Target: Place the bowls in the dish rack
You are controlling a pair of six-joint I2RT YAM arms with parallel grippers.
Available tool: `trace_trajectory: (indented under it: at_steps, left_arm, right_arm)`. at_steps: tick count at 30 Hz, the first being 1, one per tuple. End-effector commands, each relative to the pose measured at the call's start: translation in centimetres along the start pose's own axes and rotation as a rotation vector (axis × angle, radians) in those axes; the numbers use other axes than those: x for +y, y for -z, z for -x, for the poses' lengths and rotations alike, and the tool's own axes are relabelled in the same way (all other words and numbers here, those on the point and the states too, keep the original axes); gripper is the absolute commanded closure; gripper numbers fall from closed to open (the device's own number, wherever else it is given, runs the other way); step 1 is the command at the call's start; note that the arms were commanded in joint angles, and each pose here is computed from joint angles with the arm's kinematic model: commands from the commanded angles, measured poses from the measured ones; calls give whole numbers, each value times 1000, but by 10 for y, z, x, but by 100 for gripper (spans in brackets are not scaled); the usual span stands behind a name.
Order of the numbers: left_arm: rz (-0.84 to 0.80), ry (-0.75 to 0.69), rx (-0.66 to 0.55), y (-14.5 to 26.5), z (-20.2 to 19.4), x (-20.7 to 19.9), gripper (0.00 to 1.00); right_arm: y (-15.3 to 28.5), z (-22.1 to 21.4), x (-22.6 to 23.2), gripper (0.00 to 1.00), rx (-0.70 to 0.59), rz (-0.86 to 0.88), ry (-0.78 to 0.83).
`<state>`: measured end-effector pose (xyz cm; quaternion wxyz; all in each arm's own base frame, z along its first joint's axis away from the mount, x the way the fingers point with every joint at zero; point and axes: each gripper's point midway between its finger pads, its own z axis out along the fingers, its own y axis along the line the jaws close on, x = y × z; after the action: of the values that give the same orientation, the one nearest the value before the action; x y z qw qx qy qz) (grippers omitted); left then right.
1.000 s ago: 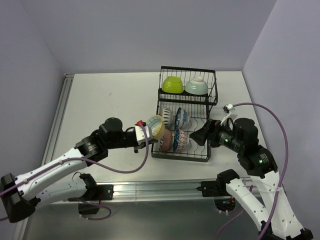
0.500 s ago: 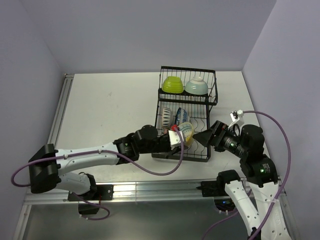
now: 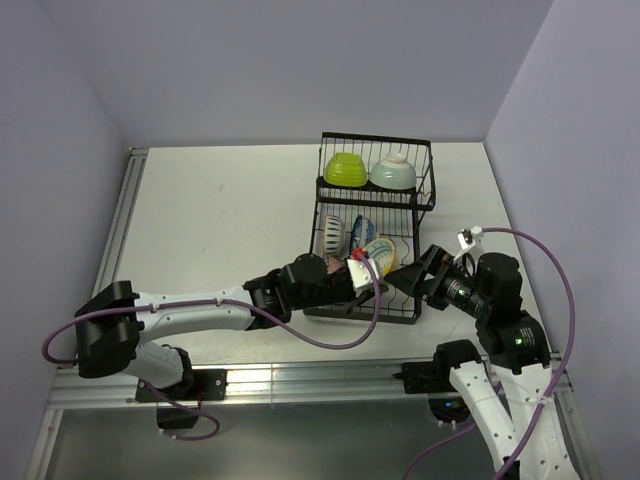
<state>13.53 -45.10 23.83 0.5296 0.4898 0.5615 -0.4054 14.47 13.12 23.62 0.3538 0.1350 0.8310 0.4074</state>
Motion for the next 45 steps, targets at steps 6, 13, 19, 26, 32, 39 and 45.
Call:
trace_trajectory:
  at_steps: [6, 13, 19, 26, 32, 39, 45]
  left_arm:
    - [-77, -20, -260, -7, 81, -25, 100]
    - [-83, -8, -262, -11, 83, -28, 100]
    - [-75, -11, -256, -17, 81, -29, 100]
    - [-63, -5, -244, -21, 76, -27, 100]
    - [-56, 5, -209, -25, 66, -26, 84]
    - [-65, 17, -175, -20, 54, -28, 53]
    - [-54, 23, -155, -12, 53, -27, 41]
  right_arm:
    - [0, 22, 14, 0, -87, 33, -12]
    - [-7, 23, -1, 2, -103, -16, -37]
    - [-11, 17, -1, 18, -73, -1, -64]
    - [-12, 12, -1, 65, -52, 8, -79]
    - [-8, 19, -5, 100, -94, -19, -40]
    - [-2, 34, -12, 100, -185, -70, 26]
    - [0, 46, -28, 100, -244, -162, 59]
